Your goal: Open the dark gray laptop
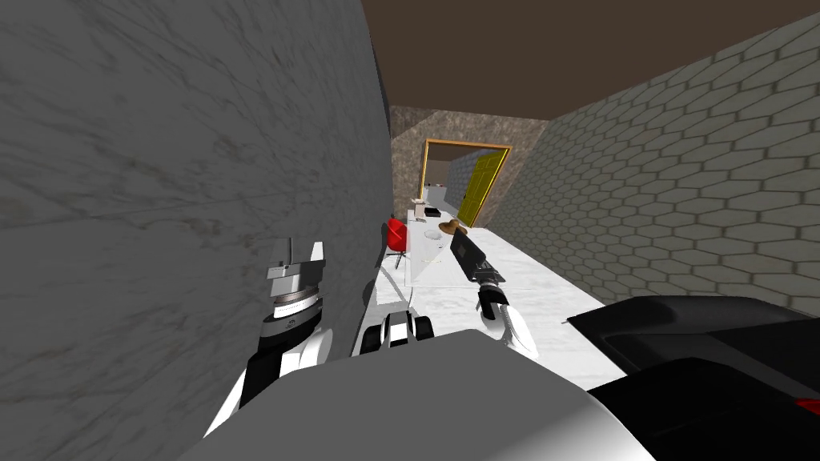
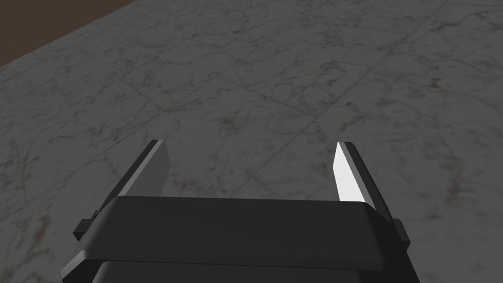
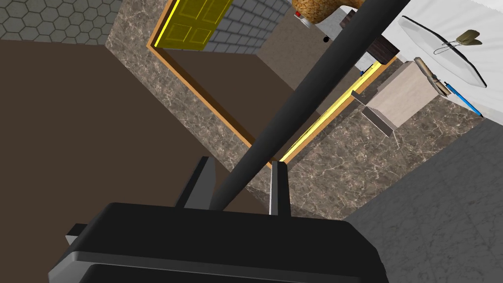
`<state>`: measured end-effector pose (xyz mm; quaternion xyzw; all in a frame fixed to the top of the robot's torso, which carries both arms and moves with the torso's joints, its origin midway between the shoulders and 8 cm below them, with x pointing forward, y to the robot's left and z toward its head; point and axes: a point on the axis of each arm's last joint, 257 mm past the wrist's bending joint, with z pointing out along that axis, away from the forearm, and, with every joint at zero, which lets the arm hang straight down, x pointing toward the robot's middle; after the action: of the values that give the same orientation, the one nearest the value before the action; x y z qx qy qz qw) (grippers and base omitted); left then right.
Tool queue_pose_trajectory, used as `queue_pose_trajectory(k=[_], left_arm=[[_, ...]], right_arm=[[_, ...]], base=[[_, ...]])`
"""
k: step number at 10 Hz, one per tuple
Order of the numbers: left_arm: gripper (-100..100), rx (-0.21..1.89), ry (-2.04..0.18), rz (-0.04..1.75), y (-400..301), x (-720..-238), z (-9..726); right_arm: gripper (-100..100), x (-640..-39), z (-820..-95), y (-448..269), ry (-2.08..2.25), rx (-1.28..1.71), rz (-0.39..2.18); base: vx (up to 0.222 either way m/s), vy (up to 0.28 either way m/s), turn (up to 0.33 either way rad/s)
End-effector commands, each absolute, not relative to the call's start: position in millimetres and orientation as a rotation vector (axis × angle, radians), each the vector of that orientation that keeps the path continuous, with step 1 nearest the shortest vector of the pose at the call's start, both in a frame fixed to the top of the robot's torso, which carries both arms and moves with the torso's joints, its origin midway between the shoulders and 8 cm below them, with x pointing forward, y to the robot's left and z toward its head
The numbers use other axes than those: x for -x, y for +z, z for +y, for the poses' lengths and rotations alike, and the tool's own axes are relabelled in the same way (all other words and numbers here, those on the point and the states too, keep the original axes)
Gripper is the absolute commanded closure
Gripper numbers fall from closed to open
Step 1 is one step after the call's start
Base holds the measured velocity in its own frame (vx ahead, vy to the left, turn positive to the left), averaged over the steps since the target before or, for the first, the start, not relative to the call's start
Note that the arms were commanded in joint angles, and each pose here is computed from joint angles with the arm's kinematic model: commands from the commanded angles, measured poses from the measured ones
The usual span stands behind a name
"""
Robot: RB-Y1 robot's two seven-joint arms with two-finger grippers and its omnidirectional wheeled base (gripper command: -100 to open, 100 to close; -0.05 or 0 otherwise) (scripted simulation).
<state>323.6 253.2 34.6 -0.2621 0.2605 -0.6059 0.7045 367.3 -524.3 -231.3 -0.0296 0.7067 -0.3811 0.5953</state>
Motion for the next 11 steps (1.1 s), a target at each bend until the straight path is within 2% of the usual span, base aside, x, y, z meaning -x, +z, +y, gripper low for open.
queue_pose_trajectory(k=[1, 4, 11], left_arm=[[0, 0.583, -1.347, 0.579, 34.6, -323.6, 253.2], [0, 0.583, -1.347, 0.579, 34.6, -323.6, 253.2], [0, 0.583, -1.347, 0.579, 34.6, -323.7, 253.1]], right_arm=[[100, -347.1, -519.7, -227.8, -0.845, 0.109, 1.627], [100, -339.1, -521.1, -230.8, -0.839, 0.116, 1.635], [100, -337.5, -557.1, -229.2, -0.760, -0.055, 1.673]], base=[[0.150, 0.086, -0.240], [0.083, 0.045, -0.060], [-0.067, -0.052, 0.147]])
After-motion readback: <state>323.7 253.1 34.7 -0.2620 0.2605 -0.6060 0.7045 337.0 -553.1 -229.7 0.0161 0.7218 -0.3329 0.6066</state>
